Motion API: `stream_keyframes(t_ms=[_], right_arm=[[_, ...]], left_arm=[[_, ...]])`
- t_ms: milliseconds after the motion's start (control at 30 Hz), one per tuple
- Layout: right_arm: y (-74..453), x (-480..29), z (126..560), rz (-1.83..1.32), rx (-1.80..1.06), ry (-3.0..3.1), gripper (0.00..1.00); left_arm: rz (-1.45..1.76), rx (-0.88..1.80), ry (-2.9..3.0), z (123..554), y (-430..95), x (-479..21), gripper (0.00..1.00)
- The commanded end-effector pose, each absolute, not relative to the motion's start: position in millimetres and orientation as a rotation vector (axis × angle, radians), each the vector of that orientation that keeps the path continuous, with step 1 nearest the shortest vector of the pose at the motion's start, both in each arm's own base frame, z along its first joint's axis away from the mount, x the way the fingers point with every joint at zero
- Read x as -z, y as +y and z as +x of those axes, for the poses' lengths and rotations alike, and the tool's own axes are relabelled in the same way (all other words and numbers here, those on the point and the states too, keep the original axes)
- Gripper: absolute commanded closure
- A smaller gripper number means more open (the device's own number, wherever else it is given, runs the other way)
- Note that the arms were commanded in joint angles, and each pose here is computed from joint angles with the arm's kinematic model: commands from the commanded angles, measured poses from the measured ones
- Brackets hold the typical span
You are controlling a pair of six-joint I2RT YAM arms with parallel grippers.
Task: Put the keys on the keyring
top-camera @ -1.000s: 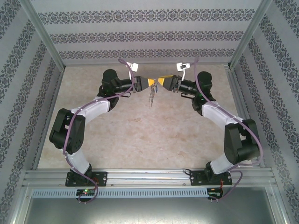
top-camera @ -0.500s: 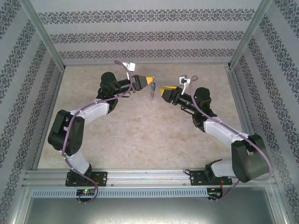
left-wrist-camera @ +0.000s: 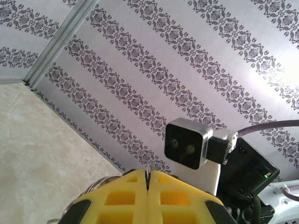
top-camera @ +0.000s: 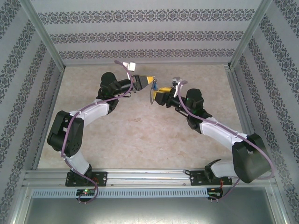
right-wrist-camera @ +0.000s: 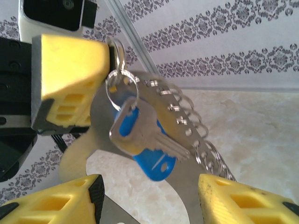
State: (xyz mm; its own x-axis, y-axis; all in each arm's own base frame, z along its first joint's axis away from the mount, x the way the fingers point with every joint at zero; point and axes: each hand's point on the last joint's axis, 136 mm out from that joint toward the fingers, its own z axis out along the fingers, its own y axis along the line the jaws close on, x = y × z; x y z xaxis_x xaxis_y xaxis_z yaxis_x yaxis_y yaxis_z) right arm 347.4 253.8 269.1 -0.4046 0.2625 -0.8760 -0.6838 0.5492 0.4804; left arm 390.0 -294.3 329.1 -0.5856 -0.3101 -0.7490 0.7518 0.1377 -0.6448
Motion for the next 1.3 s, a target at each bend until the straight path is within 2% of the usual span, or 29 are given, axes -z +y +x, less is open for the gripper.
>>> stream_keyframes(t_ms=[0, 100, 200, 367, 633, 1267], right_arm=[[255.6, -285.4, 357.0, -0.369, -1.031, 1.635, 0.44], [257.8, -288.4, 360.1, -0.375, -1.03, 1.629, 0.45], [260.2, -289.0, 361.5, -0.386, -1.035, 1.629, 0.52], [263.6, -287.5, 357.9, -0.416, -1.051, 1.634, 0.75], [275.2, -282.2, 343.3, -0.508, -1.111, 1.651, 1.0], [296.9, -279.8, 338.5, -0.609, -1.259, 1.701, 1.0]], left_arm=[[0.505, 1.572, 1.468, 374.8, -295.3, -354.4, 1.0], [0.506, 1.57, 1.47, 373.9, -294.9, -353.7, 1.0], [0.507, 1.566, 1.471, 373.4, -295.0, -353.4, 1.0], [0.515, 1.569, 1.472, 372.5, -295.1, -353.4, 1.0], [0.516, 1.552, 1.459, 372.9, -294.1, -354.5, 1.0], [0.508, 1.546, 1.443, 372.5, -292.3, -354.1, 1.0]])
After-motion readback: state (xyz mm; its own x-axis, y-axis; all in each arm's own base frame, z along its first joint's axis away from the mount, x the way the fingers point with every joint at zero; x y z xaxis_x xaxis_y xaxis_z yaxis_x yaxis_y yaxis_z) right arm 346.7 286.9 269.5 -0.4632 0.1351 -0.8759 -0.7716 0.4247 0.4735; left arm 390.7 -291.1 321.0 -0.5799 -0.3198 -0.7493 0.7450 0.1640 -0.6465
